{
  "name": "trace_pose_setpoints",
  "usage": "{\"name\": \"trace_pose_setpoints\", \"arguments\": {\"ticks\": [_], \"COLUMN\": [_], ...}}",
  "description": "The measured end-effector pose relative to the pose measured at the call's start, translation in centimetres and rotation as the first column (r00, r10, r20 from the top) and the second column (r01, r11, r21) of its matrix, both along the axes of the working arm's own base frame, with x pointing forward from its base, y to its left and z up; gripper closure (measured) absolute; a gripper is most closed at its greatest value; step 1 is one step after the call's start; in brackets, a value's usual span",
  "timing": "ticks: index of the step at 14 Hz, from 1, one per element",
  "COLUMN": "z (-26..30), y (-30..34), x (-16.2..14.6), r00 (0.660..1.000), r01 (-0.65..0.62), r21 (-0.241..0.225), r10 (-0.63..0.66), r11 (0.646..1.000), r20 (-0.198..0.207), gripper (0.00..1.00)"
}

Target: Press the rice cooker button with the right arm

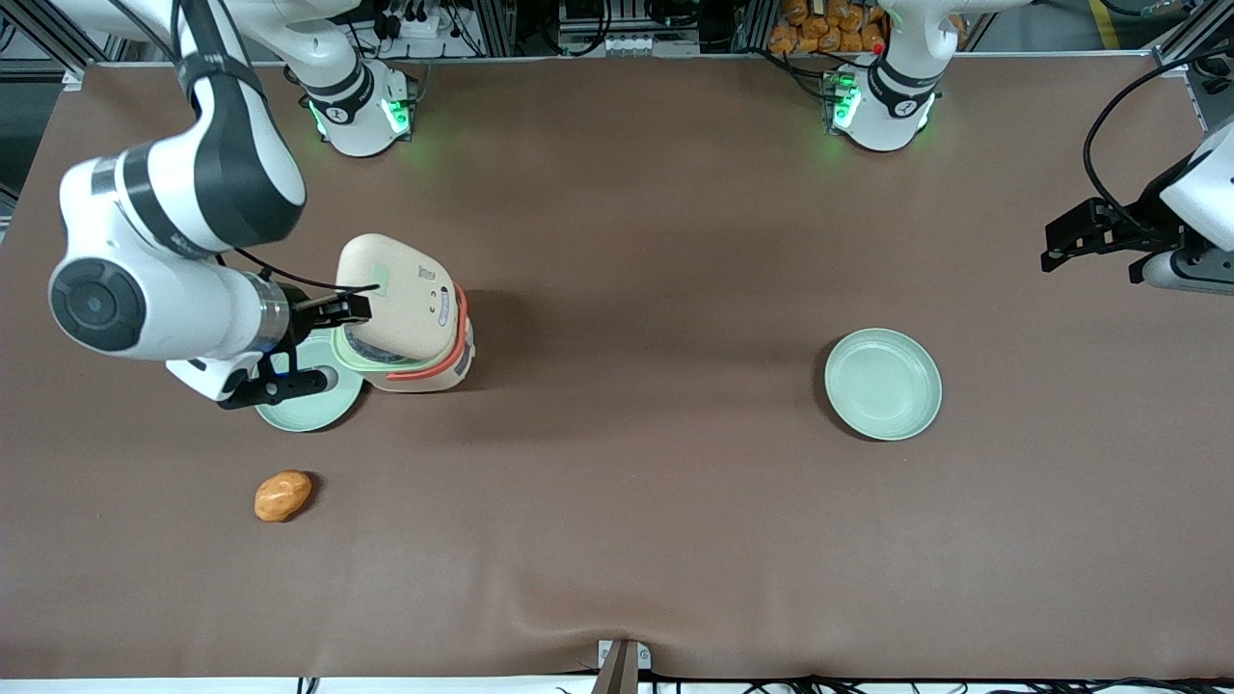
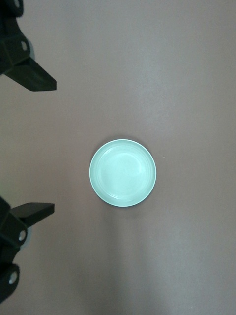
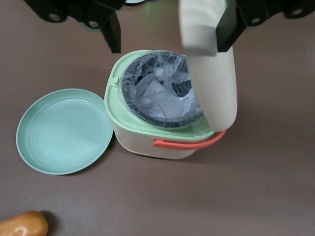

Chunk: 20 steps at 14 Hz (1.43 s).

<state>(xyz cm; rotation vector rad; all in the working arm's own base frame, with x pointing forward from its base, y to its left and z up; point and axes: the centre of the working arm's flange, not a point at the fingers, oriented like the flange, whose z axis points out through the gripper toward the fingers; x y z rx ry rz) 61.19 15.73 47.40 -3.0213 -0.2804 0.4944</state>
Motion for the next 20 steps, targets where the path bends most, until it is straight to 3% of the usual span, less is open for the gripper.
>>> {"name": "trace_pose_setpoints", "arguments": {"ticks": [1,3,12,14,20], "z": [1.0,3.1,16.0,18.2,20.5], "y": [0.2,0.2,-3.9,-7.4,-14.0], "x": [0.1,0.2,-2.2,-3.1,-5.5], "r00": [1.000,0.998,0.954,0.945,0.941], "r01": [-0.002,-0.002,0.044,0.096,0.201], "r21": [0.006,0.015,0.019,0.022,-0.012], "r10": [0.002,0.001,-0.048,-0.099,-0.190], "r11": [1.000,1.000,0.999,0.995,0.979], "r20": [0.022,0.070,0.295,0.313,0.279], "gripper": [0.10,0.00,0.00,0.00,0.00]}}
